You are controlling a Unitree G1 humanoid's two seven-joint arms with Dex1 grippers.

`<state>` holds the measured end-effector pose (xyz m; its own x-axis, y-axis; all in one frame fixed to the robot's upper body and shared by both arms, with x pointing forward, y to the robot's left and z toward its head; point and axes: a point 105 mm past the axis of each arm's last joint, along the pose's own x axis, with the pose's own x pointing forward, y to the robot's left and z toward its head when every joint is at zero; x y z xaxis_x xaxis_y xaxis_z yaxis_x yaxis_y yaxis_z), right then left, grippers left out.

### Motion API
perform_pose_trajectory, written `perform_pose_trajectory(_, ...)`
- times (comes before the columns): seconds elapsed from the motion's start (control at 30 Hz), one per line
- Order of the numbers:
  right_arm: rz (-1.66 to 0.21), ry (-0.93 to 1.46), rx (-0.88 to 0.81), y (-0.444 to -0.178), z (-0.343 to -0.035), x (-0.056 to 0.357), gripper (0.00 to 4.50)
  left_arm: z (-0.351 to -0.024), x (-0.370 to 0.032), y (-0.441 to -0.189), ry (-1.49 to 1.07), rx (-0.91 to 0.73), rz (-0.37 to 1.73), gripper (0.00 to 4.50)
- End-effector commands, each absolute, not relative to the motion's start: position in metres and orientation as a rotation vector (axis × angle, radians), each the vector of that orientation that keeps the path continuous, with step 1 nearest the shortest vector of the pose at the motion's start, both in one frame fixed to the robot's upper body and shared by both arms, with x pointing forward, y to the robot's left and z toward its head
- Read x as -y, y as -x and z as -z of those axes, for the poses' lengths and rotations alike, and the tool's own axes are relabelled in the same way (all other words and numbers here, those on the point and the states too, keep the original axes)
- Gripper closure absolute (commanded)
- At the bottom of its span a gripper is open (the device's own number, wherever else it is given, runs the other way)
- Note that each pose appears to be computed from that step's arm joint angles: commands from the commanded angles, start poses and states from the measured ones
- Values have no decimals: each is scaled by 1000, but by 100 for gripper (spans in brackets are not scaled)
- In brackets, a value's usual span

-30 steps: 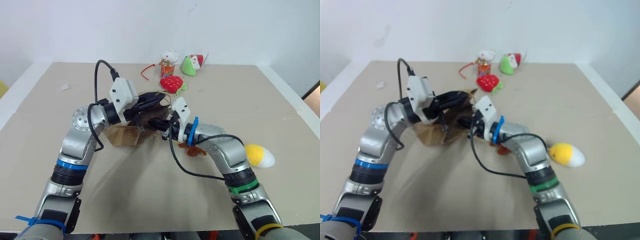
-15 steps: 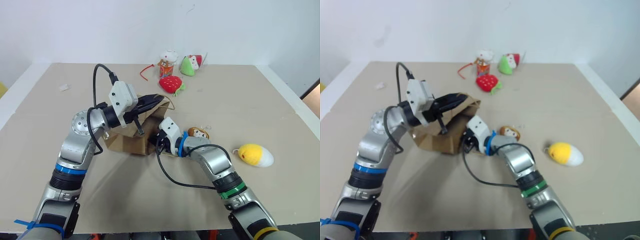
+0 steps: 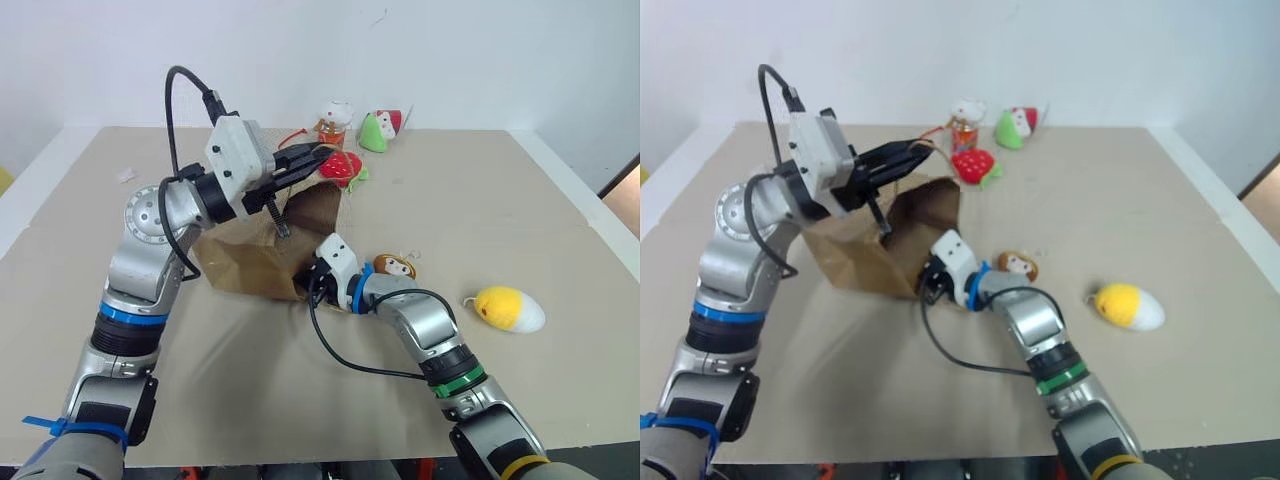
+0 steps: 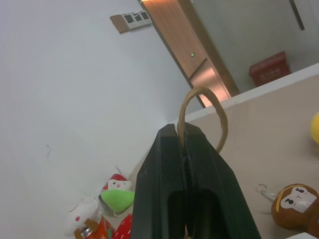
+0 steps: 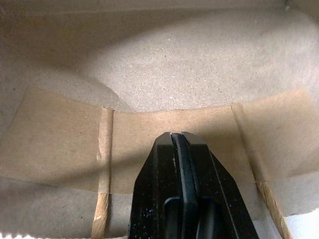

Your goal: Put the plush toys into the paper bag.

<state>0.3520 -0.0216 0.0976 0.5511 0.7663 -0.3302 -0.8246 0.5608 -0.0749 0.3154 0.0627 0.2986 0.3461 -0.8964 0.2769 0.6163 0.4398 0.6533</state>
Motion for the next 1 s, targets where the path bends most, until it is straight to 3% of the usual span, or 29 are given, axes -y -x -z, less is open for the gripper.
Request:
perform_pose_trajectory(0.03,-925,238,-289,-356,-93,26,442,-319,-62,-307,-534,761,1028,450)
perform_pose_trajectory(0.6,-958,262,-224,-353,-107,26,442,-300,-73,-313,-538,701,994,450)
perform_pose_trajectory(0.77,-985,291,-131,-350,-136,31,442,-287,-74,-313,-530,666,1009,450)
perform_pose_trajectory(0.97,-1064,273,-71,-327,-171,46,442,-273,-74,-310,-527,626,1048,450)
perform_pose_trajectory(1.0,-1079,262,-70,-322,-176,48,385,-272,-74,-310,-525,624,1054,450)
